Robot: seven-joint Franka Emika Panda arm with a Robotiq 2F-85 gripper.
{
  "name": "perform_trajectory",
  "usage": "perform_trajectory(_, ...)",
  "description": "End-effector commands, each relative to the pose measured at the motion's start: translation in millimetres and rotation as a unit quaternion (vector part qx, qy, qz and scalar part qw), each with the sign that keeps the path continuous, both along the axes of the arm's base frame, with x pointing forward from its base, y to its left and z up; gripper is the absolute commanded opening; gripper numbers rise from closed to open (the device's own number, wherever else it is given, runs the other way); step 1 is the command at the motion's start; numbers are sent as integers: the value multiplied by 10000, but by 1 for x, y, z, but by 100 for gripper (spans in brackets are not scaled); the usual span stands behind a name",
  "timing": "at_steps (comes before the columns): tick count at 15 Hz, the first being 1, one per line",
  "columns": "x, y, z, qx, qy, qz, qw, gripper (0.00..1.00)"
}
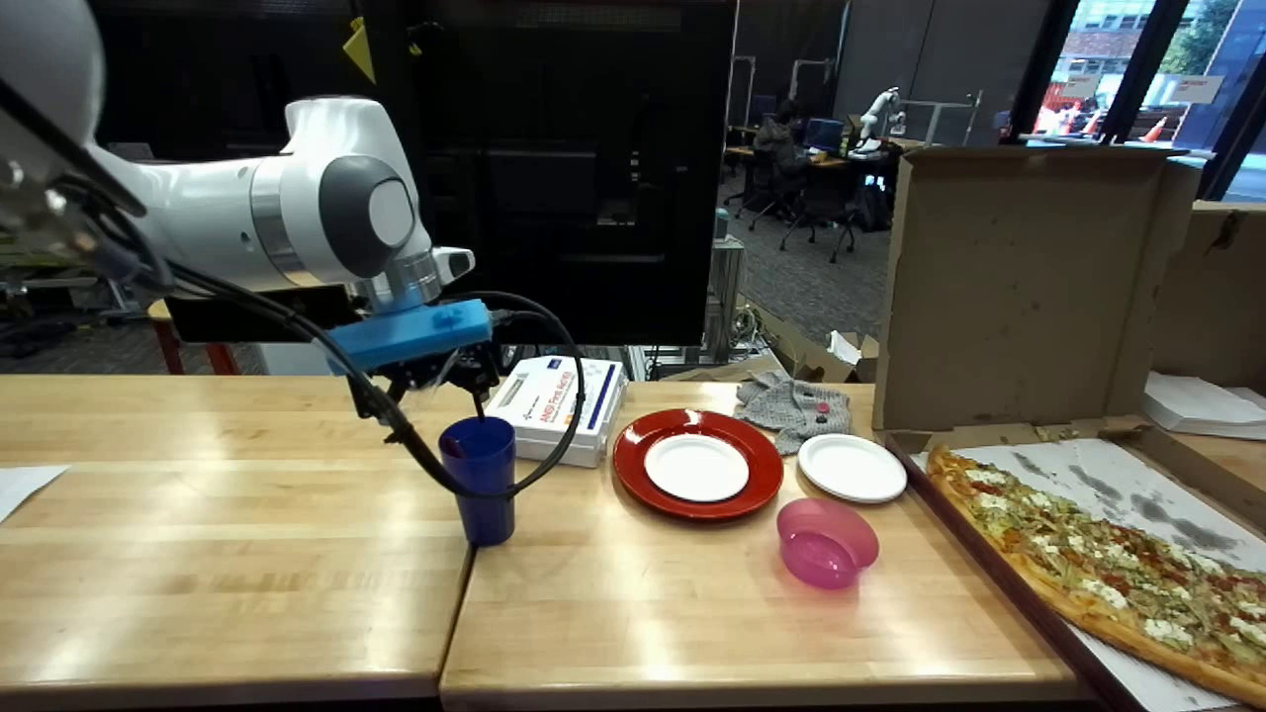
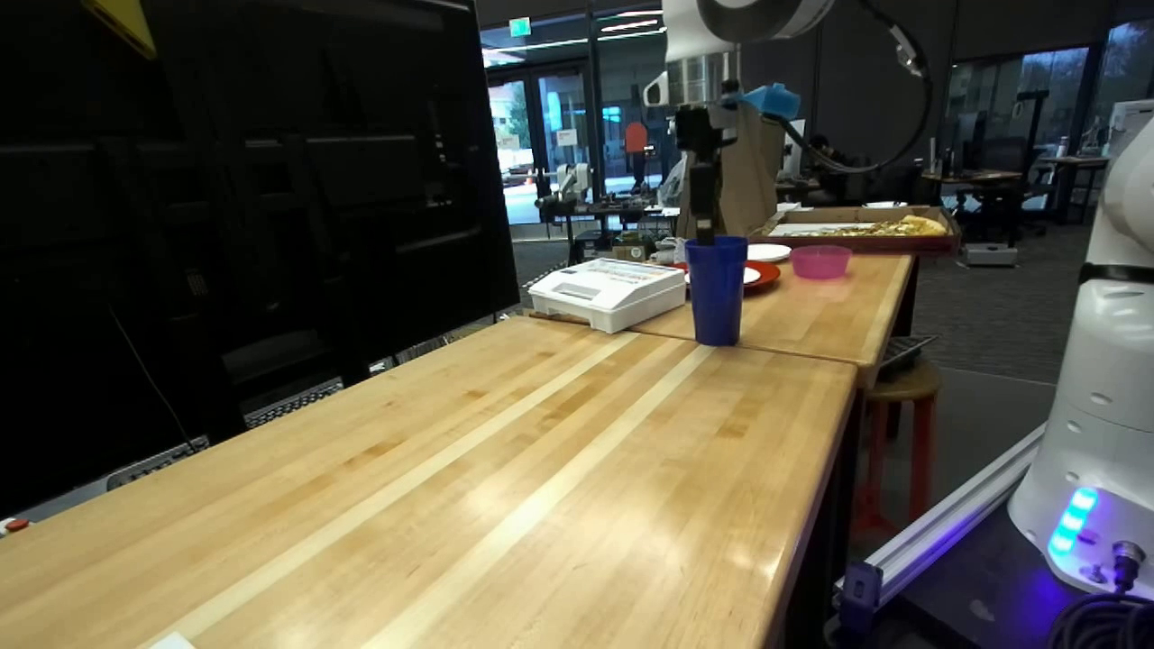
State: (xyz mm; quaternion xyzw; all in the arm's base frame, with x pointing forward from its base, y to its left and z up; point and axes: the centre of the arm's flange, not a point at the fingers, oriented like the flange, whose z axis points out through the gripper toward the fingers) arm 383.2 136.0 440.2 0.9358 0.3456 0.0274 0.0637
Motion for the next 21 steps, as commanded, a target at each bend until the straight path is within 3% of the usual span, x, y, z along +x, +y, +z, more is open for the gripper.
perform_trajectory(1, -11, -13, 30, 51, -266, -51, 9996, 98)
perform_trajectory(6, 0, -63, 59, 253, -674, -702, 9949, 99)
perform_trajectory(10, 25, -129, 68, 559, -711, -1621, 9826, 100)
perform_trajectory(15, 54, -205, 54, 868, -572, -2947, 9499, 100)
perform_trajectory(17, 66, -225, 43, 1029, -429, -3369, 9349, 100)
perform_trajectory(21, 88, -247, 18, 1287, -164, -3838, 9143, 100)
